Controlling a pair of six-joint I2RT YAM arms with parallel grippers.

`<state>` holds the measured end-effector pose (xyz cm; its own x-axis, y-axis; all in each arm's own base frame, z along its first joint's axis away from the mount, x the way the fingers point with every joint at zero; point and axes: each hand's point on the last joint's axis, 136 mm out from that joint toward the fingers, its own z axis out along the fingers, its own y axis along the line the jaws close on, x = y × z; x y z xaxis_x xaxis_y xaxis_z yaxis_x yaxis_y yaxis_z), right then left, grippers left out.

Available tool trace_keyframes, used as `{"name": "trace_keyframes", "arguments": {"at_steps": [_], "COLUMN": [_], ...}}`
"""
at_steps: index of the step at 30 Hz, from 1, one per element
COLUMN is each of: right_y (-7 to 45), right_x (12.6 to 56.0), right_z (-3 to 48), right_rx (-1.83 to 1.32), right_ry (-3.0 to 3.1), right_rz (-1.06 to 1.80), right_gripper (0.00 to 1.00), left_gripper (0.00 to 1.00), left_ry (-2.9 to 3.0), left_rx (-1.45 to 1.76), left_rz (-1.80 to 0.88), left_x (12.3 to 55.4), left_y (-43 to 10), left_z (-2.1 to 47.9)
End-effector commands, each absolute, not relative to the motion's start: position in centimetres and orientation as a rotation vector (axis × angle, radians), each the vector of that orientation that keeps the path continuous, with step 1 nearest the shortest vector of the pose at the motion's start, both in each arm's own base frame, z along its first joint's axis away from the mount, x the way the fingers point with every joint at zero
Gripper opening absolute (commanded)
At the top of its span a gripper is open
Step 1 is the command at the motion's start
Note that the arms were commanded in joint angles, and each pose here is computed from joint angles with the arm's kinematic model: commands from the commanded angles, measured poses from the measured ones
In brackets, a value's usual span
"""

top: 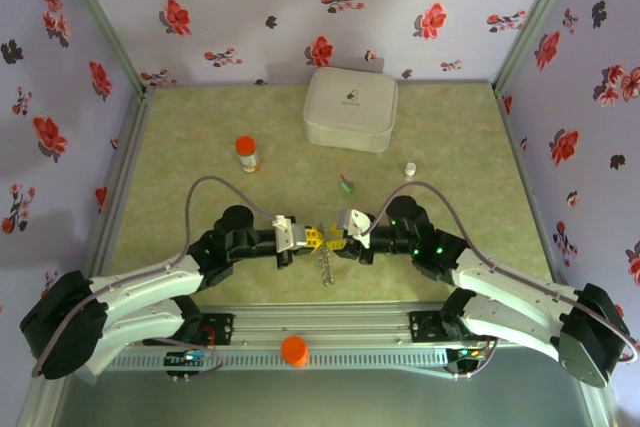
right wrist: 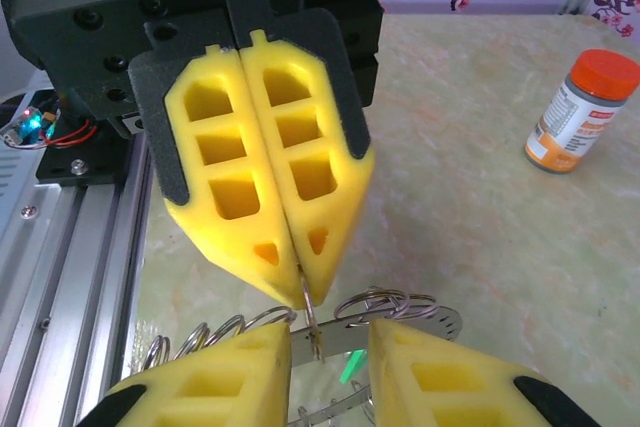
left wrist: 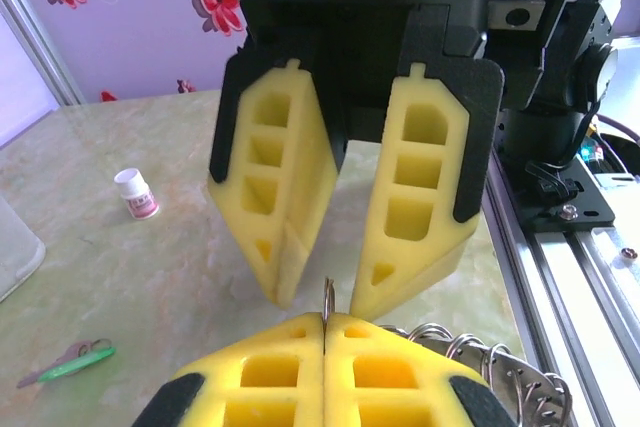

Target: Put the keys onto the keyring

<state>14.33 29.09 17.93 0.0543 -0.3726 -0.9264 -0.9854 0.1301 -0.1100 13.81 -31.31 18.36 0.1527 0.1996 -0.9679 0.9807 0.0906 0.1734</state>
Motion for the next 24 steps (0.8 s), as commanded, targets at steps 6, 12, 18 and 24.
{"name": "trace_keyframes", "arguments": {"at_steps": [6,12,18,24], "right_y": [29.7,30.0,30.0,28.2], "right_x": [14.2,14.4,14.4,15.1], "right_z": [19.7,19.9,19.8,19.2], "right_rx": [-1.38,-1.377,-1.379,-1.368], "right_ry": [1.42,1.414,1.427,1.502], "right_rz": [0.869,0.882,0.887,0.756], "right_gripper": [0.18,0.12,0.0,0.0], "left_gripper": [0.0,0.0,0.05,0.67], "left_ry": [1.191,1.19,1.21,1.26], "left_rx": [1.297,1.295,1.297,1.12], "left_rz": [-0.936,-0.944,-0.928,-0.83], "left_x": [13.6,13.6,13.8,15.8], "left_y": [-31.5,-31.7,-31.6,-29.8], "left_z": [20.4,20.5,20.3,22.3]}}
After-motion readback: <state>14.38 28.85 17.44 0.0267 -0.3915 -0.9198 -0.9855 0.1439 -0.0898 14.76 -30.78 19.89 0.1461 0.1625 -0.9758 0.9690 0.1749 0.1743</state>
